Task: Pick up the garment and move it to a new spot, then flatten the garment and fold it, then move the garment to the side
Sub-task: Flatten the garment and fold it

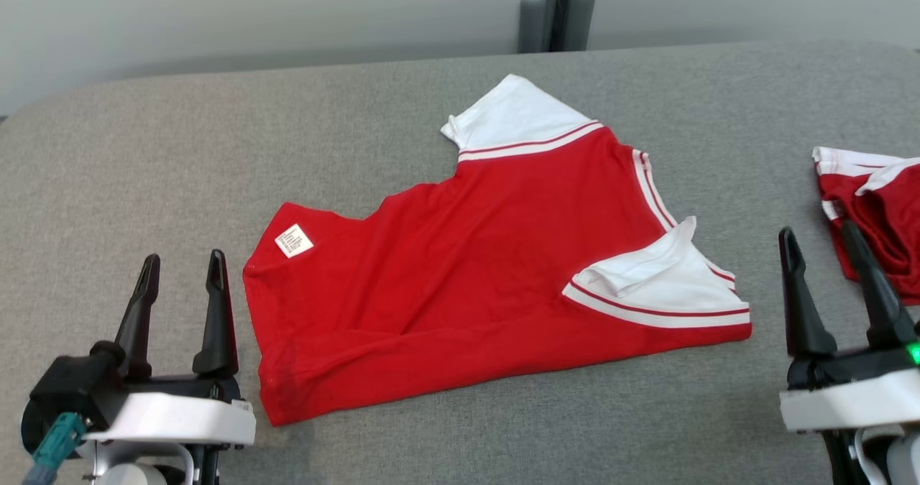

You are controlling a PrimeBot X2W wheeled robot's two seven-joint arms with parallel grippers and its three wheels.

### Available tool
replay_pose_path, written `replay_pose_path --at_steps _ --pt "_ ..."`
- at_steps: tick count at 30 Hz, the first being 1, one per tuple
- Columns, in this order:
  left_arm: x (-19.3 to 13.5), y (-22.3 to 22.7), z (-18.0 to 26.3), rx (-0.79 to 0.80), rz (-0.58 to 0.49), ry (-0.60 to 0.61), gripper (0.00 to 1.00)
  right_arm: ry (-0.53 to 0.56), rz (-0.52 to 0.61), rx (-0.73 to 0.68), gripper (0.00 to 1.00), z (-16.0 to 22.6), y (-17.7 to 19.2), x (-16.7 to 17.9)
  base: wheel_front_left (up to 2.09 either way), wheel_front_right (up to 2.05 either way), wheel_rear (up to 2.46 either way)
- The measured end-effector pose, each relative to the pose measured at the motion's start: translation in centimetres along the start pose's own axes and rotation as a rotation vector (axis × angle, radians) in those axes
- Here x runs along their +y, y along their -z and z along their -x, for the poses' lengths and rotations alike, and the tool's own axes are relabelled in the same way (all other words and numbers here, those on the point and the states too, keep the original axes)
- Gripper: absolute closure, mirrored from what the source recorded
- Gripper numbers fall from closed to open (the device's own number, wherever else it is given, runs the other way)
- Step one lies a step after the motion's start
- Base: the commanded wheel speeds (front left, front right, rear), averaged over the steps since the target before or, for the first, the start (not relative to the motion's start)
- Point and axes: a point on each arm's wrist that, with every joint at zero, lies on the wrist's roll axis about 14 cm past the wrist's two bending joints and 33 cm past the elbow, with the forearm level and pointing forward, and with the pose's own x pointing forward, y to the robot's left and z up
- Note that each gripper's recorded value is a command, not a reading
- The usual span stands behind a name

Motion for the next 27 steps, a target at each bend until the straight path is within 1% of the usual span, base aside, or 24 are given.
replay_pose_path --at_steps 4,8,12,22,25,27 --pt "-0.1 0.3 1.0 0.01 -0.014 -0.003 0.0 0.029 0.002 0.008 0.0 2.2 -0.4 -0.1 0.0 0.0 0.0" --pt "-0.5 0.4 1.4 0.014 -0.012 0.002 0.0 0.058 0.004 0.001 0.0 3.4 -1.2 -0.6 0.0 0.0 0.0" --pt "-0.5 0.2 1.4 0.012 -0.013 0.005 0.0 0.061 0.001 -0.007 0.0 3.5 -1.7 -0.5 0.0 0.0 0.0" --pt "-0.4 -0.1 0.7 0.009 -0.014 0.006 0.0 0.057 -0.017 0.006 0.0 3.3 -1.4 0.0 0.0 0.0 0.0" --pt "-0.8 -0.8 -0.8 0.003 -0.026 0.041 0.0 0.056 -0.019 0.01 0.0 3.0 -1.2 0.0 0.0 0.0 0.0" --pt "-1.4 -0.1 -1.9 0.052 -0.025 0.08 0.0 0.052 -0.021 0.013 0.0 2.6 -1.0 0.1 0.0 0.0 0.0"
